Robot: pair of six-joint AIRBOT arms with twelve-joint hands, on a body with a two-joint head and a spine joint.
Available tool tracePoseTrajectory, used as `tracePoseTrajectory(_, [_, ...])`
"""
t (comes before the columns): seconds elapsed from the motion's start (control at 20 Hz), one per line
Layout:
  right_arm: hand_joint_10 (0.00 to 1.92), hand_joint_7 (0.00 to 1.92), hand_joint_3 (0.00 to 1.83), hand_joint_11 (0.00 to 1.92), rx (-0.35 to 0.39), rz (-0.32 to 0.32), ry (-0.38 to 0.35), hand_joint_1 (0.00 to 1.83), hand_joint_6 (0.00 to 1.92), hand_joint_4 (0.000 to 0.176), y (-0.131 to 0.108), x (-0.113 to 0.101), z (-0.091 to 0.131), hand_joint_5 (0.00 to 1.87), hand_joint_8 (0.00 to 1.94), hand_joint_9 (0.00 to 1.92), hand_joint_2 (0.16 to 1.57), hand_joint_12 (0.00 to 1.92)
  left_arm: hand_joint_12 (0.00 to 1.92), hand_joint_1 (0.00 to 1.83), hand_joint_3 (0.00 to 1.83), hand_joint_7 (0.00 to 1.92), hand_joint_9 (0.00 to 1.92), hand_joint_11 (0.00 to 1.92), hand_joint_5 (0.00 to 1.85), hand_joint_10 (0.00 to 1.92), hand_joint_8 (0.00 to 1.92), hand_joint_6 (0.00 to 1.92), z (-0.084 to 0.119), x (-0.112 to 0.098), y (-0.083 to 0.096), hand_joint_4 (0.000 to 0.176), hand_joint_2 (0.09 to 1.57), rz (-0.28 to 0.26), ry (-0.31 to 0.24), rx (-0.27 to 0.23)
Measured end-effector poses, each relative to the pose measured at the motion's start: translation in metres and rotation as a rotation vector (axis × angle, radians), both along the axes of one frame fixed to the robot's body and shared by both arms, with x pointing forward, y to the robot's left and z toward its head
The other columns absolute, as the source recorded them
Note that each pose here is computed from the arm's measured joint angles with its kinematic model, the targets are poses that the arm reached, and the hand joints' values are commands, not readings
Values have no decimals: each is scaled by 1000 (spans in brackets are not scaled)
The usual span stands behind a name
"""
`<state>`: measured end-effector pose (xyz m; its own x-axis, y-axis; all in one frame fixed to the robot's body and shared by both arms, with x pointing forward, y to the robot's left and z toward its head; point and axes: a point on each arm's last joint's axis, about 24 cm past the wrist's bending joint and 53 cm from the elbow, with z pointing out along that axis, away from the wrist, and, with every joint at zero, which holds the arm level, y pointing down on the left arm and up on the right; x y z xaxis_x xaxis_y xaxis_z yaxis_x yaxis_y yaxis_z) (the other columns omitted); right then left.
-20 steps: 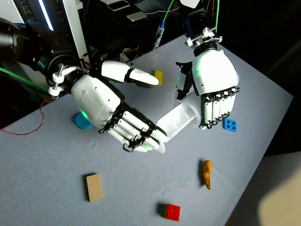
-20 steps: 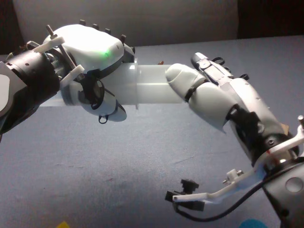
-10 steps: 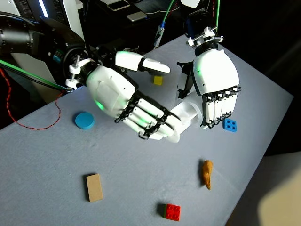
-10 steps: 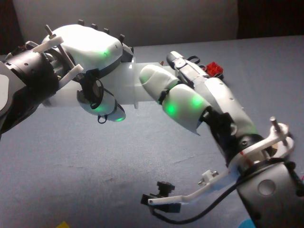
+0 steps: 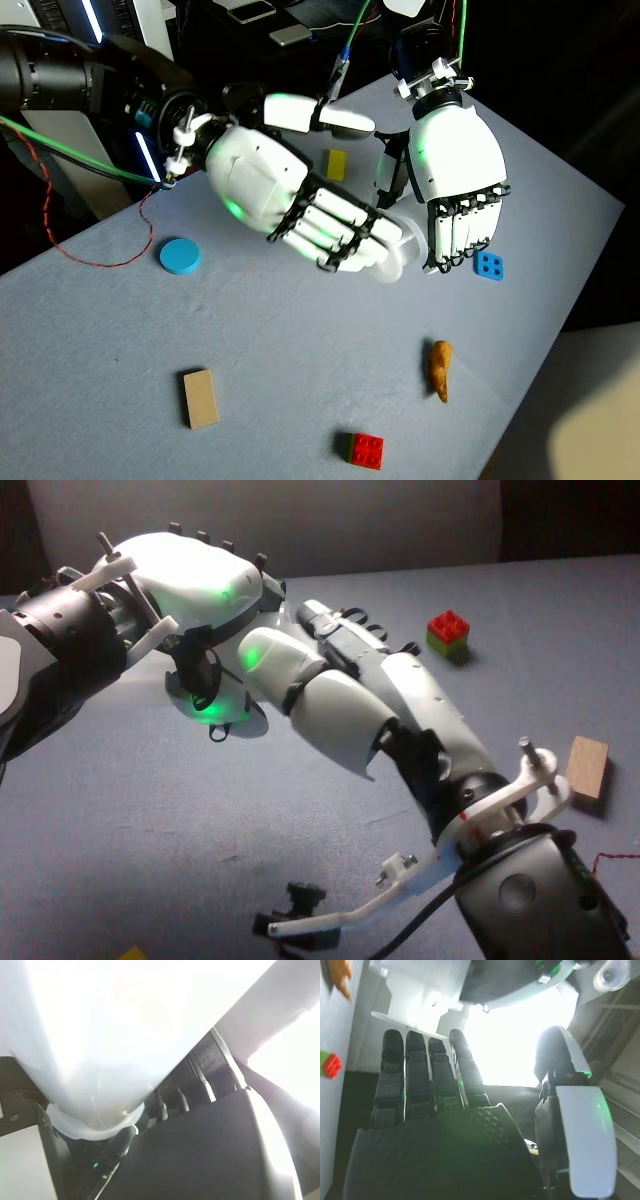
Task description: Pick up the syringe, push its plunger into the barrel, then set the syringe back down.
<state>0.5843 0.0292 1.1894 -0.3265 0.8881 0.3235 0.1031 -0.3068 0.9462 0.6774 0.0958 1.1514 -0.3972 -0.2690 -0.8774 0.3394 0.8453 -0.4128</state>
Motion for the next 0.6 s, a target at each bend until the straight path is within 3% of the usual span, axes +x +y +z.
tracePoseTrajectory(0.25, [2, 190, 0, 0, 1, 7, -19, 219, 1, 0, -1, 0, 3, 184, 1, 178, 1156, 450, 1163, 1384, 0, 970, 990, 883, 933, 1155, 999, 930, 0, 0, -1, 0, 1101, 0, 2, -4])
tracePoseTrajectory(0.3, [1, 184, 0, 0, 6, 6, -28, 225, 0, 0, -4, 1, 5, 180, 1, 172, 1154, 435, 1133, 1382, 2, 940, 981, 897, 915, 1171, 1053, 946, 0, 0, -1, 0, 1109, 1, 3, -7])
tracePoseTrajectory(0.45, [5, 206, 1, 0, 7, 10, -44, 243, 3, 0, -18, 4, 9, 194, 4, 193, 1159, 482, 1147, 1378, 1, 927, 950, 876, 883, 1220, 1097, 966, 0, -2, -5, 0, 1122, -3, 7, -17])
tracePoseTrajectory(0.6, [2, 193, 0, 0, -11, -8, -110, 266, 1, 0, -43, 12, 28, 198, 2, 179, 1153, 434, 1208, 1376, 1, 914, 925, 833, 908, 1251, 1094, 968, -4, -8, -15, 0, 1124, -36, 21, -14])
